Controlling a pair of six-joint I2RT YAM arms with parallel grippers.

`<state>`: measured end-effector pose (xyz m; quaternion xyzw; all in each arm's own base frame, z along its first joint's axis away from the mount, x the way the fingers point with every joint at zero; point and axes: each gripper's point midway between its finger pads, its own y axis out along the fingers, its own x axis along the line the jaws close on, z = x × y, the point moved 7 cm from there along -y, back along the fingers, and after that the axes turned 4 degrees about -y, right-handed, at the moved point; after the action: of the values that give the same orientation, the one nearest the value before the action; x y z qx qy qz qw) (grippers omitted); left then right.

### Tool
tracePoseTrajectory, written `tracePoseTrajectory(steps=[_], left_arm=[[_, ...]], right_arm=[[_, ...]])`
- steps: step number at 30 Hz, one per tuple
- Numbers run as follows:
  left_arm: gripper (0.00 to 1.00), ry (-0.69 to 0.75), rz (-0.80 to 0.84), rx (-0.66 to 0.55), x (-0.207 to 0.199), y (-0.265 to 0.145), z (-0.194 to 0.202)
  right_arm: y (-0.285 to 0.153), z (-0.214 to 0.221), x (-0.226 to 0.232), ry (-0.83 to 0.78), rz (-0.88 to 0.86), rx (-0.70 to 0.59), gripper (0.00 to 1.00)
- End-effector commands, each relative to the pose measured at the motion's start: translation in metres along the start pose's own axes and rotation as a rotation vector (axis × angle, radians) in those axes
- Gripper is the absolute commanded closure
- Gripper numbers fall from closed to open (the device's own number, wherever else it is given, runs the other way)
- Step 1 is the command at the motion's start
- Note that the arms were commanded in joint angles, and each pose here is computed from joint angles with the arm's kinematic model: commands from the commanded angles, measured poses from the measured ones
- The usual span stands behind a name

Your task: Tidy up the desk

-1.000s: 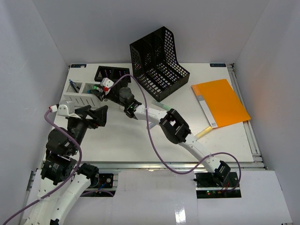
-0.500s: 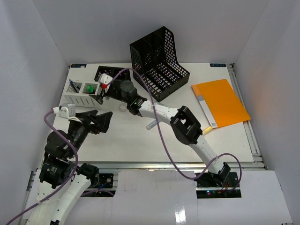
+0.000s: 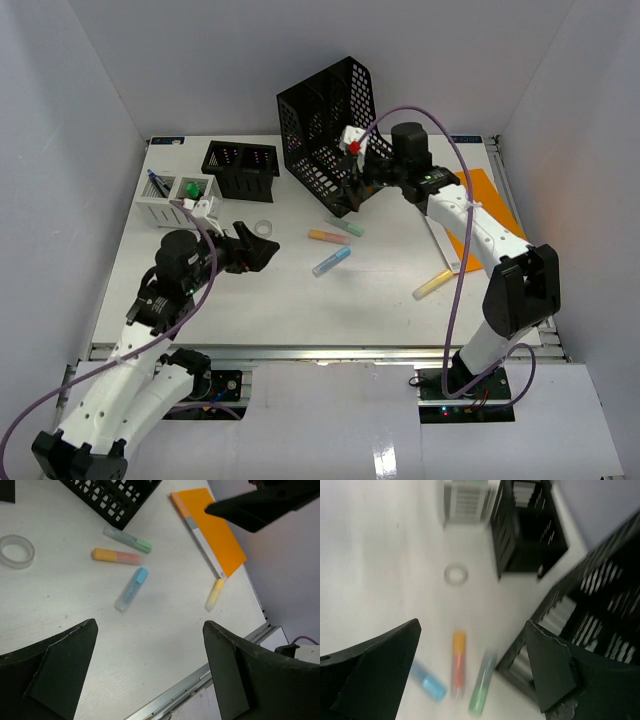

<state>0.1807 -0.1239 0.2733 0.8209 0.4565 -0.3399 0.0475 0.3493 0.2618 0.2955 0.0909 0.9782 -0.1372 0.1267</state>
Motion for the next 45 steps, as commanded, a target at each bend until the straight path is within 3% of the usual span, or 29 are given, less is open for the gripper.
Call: tracePoseTrajectory(steps=[1, 6, 9, 12, 15, 23, 31, 35, 45], left_arm=[[0.04, -0.045, 0.005, 0.105, 0.015, 0.040, 0.018], [0.08, 0.009, -0.186, 0.207, 0.053, 0.090, 0.027], [0.15, 0.082, -0.306, 0.243, 0.075, 0.116, 0.024], [0.22, 0.148, -0.363, 0.272, 0.088, 0.140, 0.019], [0.35, 0.169, -0.424, 0.280, 0.099, 0.168, 0.011], [0.44, 0.231, -0.590, 0.313, 0.133, 0.218, 0.008], [0.45, 0.269, -0.662, 0.331, 0.144, 0.222, 0.008], [0.52, 0.266, -0.670, 0.369, 0.151, 0.221, 0.020], [0.59, 0.241, -0.672, 0.435, 0.161, 0.217, 0.042]], right_arm=[[-0.051, 0.045, 0.036, 0.219, -0.095, 0.129, 0.10], [-0.077, 0.082, 0.070, 0.375, -0.126, 0.143, 0.09], [-0.083, 0.101, 0.086, 0.432, -0.103, 0.132, 0.05], [-0.101, 0.110, 0.088, 0.417, -0.048, 0.112, 0.04], [-0.124, 0.122, 0.087, 0.468, 0.004, 0.063, 0.03], [-0.145, 0.129, 0.083, 0.457, 0.068, 0.015, 0.02], [-0.146, 0.127, 0.081, 0.448, 0.070, 0.012, 0.02], [-0.146, 0.129, 0.081, 0.449, 0.069, 0.013, 0.02], [-0.146, 0.131, 0.081, 0.453, 0.075, 0.018, 0.02]])
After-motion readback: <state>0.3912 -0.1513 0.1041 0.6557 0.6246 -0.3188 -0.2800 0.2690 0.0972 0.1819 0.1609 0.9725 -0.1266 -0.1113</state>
